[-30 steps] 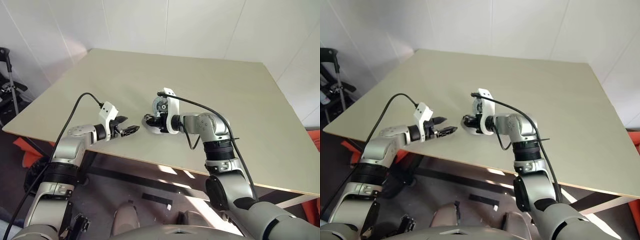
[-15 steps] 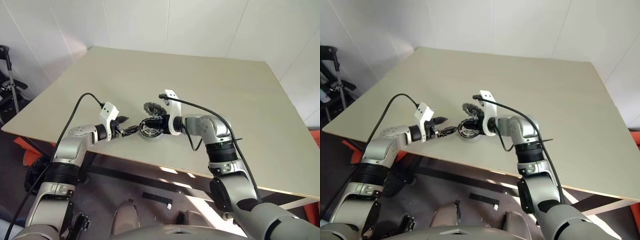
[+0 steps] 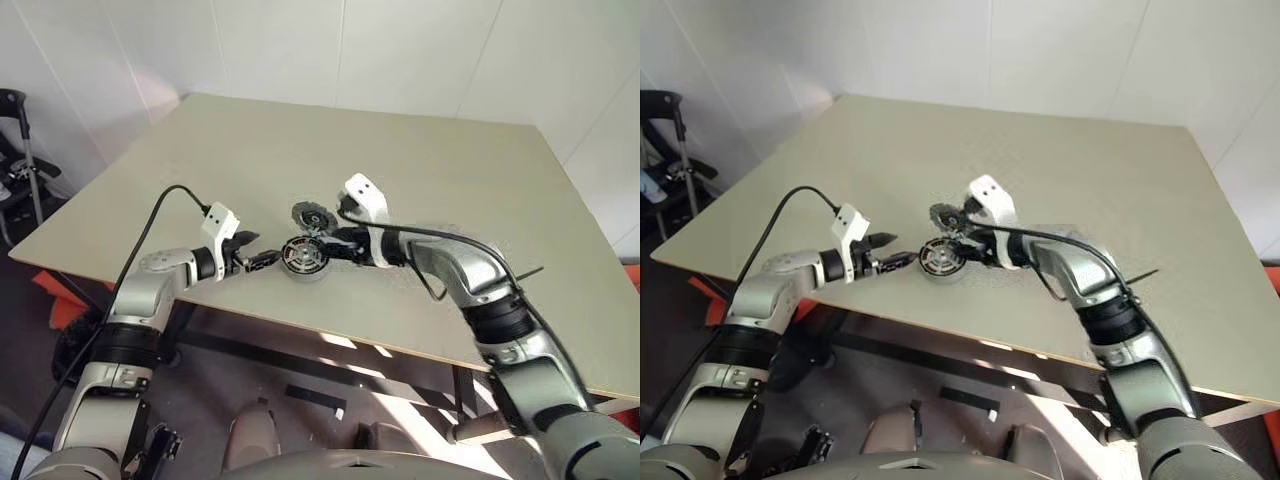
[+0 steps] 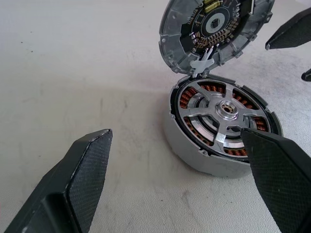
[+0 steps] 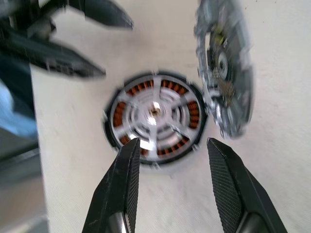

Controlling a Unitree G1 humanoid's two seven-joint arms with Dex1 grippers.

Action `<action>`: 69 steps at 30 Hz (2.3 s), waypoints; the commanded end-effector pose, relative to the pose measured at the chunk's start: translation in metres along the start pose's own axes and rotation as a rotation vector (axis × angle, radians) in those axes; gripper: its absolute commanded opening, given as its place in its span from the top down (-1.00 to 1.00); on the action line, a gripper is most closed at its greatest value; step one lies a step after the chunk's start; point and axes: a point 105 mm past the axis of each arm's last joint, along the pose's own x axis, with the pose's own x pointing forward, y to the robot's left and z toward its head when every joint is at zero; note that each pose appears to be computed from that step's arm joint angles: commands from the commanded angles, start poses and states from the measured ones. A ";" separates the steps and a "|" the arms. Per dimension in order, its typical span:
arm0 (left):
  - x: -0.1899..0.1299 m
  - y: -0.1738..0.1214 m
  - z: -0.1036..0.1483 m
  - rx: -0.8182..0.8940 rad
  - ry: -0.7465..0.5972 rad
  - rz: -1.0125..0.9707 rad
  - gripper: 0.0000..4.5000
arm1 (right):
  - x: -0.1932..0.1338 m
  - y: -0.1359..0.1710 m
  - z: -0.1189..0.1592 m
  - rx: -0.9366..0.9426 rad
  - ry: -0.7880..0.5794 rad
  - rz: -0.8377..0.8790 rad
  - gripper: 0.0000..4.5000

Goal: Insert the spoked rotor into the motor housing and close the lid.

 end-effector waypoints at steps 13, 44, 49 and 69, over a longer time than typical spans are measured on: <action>0.000 0.000 0.012 0.030 -0.035 -0.006 -1.00 | 0.000 0.029 0.006 -0.368 -0.006 0.160 -0.08; -0.007 0.004 0.015 0.033 -0.037 0.016 -1.00 | 0.032 0.035 -0.001 -0.280 -0.010 0.185 -0.08; -0.007 0.006 0.015 0.033 -0.037 0.022 -1.00 | 0.033 0.034 -0.005 -0.253 -0.006 0.186 -0.08; -0.007 0.006 0.013 0.024 -0.045 0.039 -1.00 | 0.032 0.029 -0.003 -0.253 0.033 0.148 -0.08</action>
